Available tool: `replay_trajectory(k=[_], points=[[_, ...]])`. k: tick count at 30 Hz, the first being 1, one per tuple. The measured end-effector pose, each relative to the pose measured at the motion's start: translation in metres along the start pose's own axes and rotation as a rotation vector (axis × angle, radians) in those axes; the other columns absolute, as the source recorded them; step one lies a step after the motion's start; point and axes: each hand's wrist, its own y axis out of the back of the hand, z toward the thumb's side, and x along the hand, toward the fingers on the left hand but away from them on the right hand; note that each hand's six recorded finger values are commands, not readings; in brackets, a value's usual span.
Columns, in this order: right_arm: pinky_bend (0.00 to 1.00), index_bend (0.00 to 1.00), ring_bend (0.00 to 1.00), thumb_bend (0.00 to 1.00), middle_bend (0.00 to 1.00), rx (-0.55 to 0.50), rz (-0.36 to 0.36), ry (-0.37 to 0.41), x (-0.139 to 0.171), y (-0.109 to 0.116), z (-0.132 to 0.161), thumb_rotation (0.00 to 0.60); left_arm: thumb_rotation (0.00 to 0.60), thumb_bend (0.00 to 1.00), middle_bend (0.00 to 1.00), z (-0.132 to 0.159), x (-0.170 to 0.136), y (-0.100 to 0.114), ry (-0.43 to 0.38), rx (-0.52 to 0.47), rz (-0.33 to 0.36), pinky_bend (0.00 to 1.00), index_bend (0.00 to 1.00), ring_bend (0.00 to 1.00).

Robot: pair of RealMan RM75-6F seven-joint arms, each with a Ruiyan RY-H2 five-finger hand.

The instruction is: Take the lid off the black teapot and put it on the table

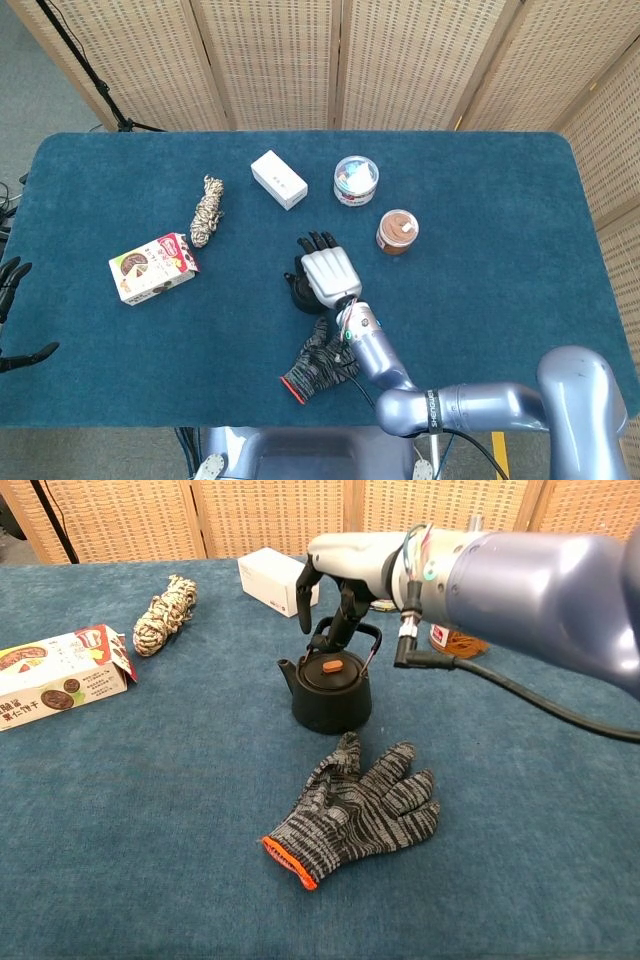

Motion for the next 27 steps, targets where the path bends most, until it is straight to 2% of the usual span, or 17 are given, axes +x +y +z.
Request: replay_trajectory(k=[5, 14, 27], points=[[0.07, 0.4, 0.0, 0.46, 0.11, 0.0, 0.027, -0.013, -0.004, -0.01, 0.0, 0.6, 0.6, 0.0, 0.0, -0.001, 0.001, 0.0, 0.002, -0.007, -0.002, 0.0, 0.0, 0.0], [0.07, 0.42, 0.0, 0.46, 0.11, 0.023, 0.023, -0.034, -0.008, -0.022, -0.004, 0.6, 0.6, 0.0, 0.0, -0.001, 0.0, 0.002, -0.002, -0.017, 0.0, 0.0, 0.0, 0.0], [0.07, 0.44, 0.0, 0.46, 0.11, 0.012, 0.016, -0.077, -0.011, -0.029, -0.016, 0.6, 0.6, 0.0, 0.0, -0.002, 0.001, 0.003, 0.001, -0.018, 0.0, 0.0, 0.0, 0.0]])
